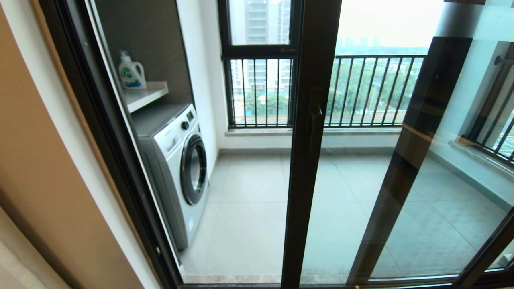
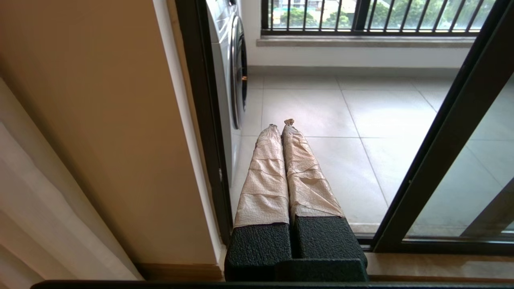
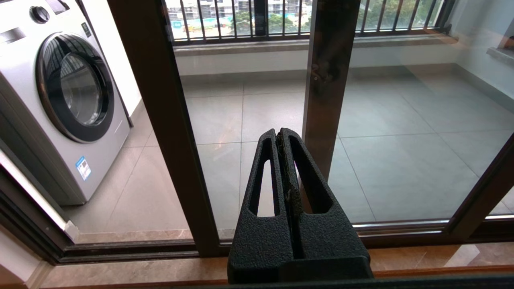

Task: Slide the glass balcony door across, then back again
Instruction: Open the slid door

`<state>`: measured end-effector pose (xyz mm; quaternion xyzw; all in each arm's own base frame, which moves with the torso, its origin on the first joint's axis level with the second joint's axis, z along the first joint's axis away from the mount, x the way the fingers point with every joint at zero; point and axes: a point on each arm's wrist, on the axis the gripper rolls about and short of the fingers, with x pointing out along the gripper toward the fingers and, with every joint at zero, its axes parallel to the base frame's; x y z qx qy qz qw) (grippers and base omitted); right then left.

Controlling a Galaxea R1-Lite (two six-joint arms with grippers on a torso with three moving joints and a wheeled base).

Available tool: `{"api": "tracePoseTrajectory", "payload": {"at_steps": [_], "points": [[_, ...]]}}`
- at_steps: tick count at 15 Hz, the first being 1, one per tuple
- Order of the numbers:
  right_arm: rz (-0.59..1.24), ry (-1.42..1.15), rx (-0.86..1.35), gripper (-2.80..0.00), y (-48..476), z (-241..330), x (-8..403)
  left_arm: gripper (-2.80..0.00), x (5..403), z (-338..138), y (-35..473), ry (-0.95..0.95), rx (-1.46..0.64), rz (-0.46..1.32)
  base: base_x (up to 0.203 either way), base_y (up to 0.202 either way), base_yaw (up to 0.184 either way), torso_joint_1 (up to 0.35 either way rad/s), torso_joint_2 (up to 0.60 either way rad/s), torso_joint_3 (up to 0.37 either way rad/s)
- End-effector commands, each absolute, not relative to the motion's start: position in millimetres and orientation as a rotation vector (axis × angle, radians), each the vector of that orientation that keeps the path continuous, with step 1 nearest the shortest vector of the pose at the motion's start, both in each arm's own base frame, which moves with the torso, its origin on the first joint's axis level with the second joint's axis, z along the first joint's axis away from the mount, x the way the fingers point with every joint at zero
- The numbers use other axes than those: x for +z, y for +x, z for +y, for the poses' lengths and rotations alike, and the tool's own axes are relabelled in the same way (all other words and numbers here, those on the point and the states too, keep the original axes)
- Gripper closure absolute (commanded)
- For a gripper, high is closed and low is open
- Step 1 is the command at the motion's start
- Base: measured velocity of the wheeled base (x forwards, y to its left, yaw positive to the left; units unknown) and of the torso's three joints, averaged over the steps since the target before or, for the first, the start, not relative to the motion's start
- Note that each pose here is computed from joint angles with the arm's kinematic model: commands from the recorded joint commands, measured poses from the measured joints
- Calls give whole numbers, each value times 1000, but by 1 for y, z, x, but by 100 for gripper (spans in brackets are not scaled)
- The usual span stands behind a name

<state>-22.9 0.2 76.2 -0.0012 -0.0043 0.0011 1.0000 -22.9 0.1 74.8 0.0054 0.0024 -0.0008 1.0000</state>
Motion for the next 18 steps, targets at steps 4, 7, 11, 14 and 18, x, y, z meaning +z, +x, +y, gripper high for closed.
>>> {"api": "tracePoseTrajectory", "payload": {"at_steps": [4,7,11,14,18], "points": [[-8,-8,2,0,-22,0,75,0,75,0,-23,3,-2,6,0,0,0,0,0,0],[-9,-7,-1,0,-22,0,75,0,75,0,-23,3,-2,6,0,0,0,0,0,0],[-15,-93,30,0,-23,1,76,0,75,0,-23,3,-2,6,0,0,0,0,0,0],[-52,-143,87,0,-24,2,93,0,75,0,-23,3,-2,6,0,0,0,0,0,0],[-23,-43,143,0,1,3,185,0,75,0,-23,3,-2,6,0,0,0,0,0,0]]}}
